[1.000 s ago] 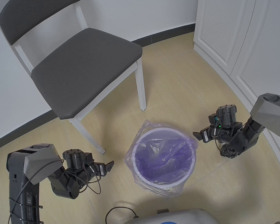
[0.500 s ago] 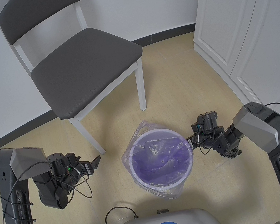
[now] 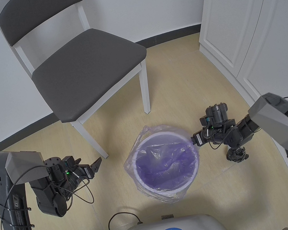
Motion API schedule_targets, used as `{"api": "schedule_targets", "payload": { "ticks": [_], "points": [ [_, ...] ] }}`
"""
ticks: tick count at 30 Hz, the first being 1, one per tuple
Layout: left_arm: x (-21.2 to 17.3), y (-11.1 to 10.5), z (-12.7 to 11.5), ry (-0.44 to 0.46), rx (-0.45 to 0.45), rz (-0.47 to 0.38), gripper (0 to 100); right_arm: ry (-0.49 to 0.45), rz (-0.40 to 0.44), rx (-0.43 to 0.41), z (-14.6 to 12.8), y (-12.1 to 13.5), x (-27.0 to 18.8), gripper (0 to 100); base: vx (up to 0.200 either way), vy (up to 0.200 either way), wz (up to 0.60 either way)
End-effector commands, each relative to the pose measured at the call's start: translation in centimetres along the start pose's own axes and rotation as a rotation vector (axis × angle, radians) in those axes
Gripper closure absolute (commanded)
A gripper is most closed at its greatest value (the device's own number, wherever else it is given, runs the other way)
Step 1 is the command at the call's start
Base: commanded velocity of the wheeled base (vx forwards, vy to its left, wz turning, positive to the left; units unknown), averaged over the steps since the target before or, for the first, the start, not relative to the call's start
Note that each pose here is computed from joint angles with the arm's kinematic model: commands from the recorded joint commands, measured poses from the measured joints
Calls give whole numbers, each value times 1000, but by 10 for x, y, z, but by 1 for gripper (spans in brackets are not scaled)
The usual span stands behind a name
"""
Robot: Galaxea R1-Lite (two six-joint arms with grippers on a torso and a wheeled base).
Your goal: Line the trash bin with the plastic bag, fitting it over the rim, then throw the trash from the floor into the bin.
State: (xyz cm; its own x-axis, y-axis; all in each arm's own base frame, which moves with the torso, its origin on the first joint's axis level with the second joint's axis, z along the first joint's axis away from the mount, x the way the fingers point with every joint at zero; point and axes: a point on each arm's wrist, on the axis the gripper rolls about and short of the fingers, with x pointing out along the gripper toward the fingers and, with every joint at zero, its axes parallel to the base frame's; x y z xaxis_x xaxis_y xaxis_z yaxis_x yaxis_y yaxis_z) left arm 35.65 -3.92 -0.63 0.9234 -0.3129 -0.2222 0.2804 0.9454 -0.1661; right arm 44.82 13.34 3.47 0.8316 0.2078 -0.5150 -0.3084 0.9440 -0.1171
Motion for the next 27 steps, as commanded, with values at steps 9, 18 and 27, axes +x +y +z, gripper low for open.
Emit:
{"api": "schedule_targets", "payload": {
  "ticks": [9, 18, 27],
  "points": [
    [-28, -37, 24, -35, 32, -84, 0, -121, -79, -54, 48, -14, -138, 0, 0, 0, 0],
    [-61, -60, 51, -91, 53, -134, 0, -122, -206, -40, 39, -18, -204, 0, 0, 0, 0],
    [-91, -81, 71, -154, 85, -186, 0, 38, -309, 74, -11, -23, -207, 0, 0, 0, 0]
  ]
}}
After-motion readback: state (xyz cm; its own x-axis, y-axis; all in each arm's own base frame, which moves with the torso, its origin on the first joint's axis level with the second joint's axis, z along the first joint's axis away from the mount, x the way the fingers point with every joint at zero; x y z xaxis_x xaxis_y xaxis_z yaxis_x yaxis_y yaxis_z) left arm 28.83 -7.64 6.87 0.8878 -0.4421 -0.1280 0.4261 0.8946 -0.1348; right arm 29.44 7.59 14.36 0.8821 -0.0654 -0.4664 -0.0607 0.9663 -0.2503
